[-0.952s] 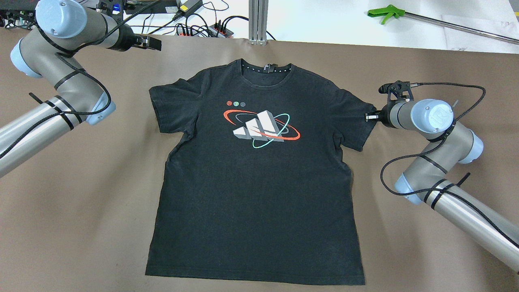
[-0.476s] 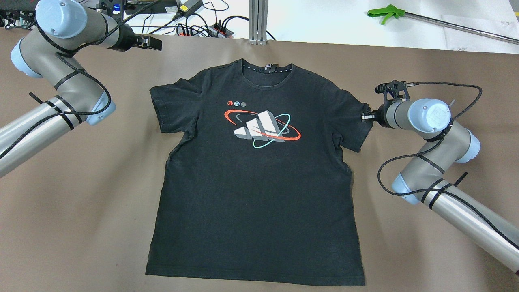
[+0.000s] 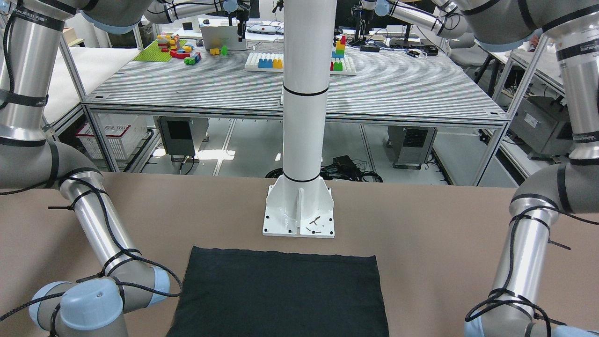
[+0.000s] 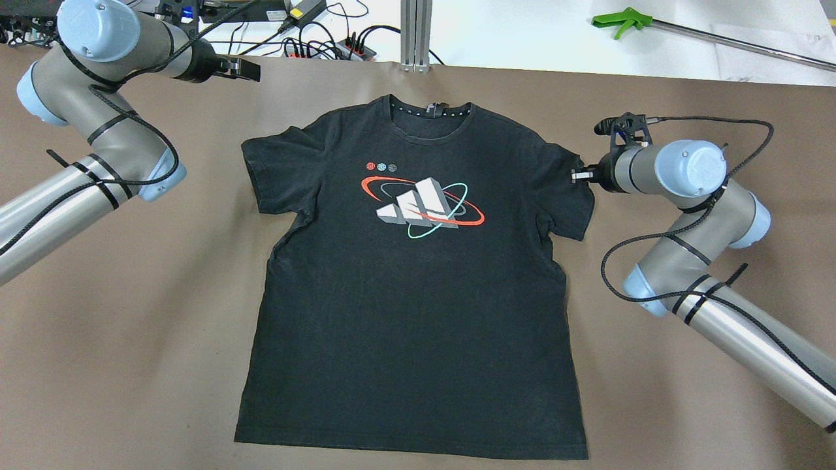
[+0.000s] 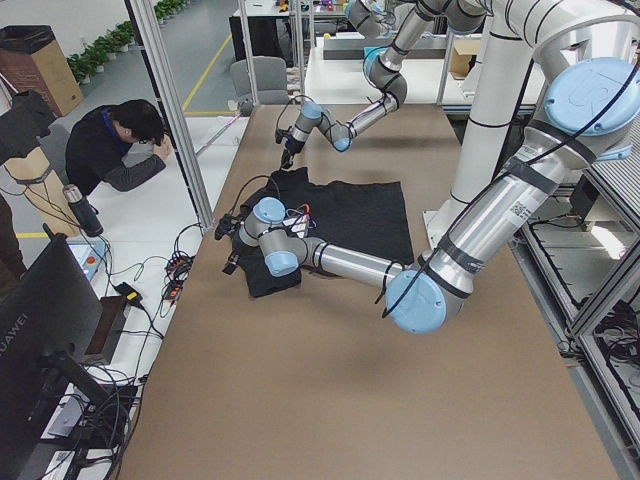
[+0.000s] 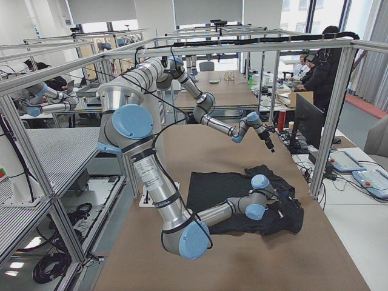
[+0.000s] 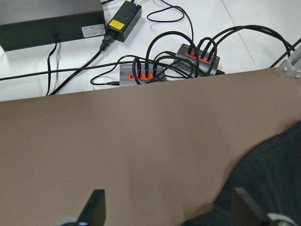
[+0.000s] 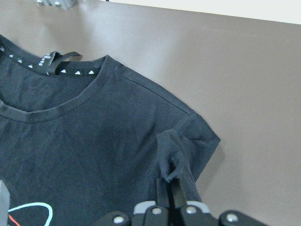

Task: Fold clothes
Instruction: 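Move both grippers toward the shirt's sleeves near the collar, then grasp the sleeve edges with both grippers near the shoulders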

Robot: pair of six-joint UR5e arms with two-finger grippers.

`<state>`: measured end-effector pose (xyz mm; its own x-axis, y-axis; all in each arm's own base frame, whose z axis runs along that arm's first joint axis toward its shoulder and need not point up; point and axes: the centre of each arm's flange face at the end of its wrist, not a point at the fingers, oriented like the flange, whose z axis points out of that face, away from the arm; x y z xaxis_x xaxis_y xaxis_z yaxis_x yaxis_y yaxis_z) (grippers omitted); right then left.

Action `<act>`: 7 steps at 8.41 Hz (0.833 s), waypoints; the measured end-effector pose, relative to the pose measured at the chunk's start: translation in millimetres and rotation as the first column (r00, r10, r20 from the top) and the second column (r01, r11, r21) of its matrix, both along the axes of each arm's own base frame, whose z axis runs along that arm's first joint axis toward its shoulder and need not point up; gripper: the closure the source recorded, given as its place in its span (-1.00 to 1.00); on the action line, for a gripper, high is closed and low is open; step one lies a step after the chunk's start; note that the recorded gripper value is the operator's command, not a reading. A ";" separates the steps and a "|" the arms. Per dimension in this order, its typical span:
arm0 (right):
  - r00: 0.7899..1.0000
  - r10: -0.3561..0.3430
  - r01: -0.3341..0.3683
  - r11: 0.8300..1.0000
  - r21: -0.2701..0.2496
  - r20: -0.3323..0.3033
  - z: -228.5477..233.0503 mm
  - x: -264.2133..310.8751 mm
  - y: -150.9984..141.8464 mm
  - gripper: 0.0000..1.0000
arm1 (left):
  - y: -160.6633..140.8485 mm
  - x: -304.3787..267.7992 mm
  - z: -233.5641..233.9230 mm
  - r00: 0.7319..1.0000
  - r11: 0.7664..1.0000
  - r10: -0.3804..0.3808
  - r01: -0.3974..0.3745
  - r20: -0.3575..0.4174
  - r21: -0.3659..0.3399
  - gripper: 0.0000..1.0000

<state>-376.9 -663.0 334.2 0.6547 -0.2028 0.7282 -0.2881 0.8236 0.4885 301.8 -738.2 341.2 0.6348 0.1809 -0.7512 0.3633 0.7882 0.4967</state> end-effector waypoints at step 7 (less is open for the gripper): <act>0.997 0.071 -0.071 0.997 0.000 -0.027 -57.1 -103.1 21.7 1.00 | 0.3 8.0 2.9 1.000 1.000 -0.021 0.021 0.021 0.004 -0.89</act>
<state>-480.1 -641.3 277.0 0.6865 -0.1546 0.7105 -0.3325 0.8022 0.4958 309.8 -737.9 344.1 0.6543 0.1705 -0.7368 0.3689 0.7786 0.5077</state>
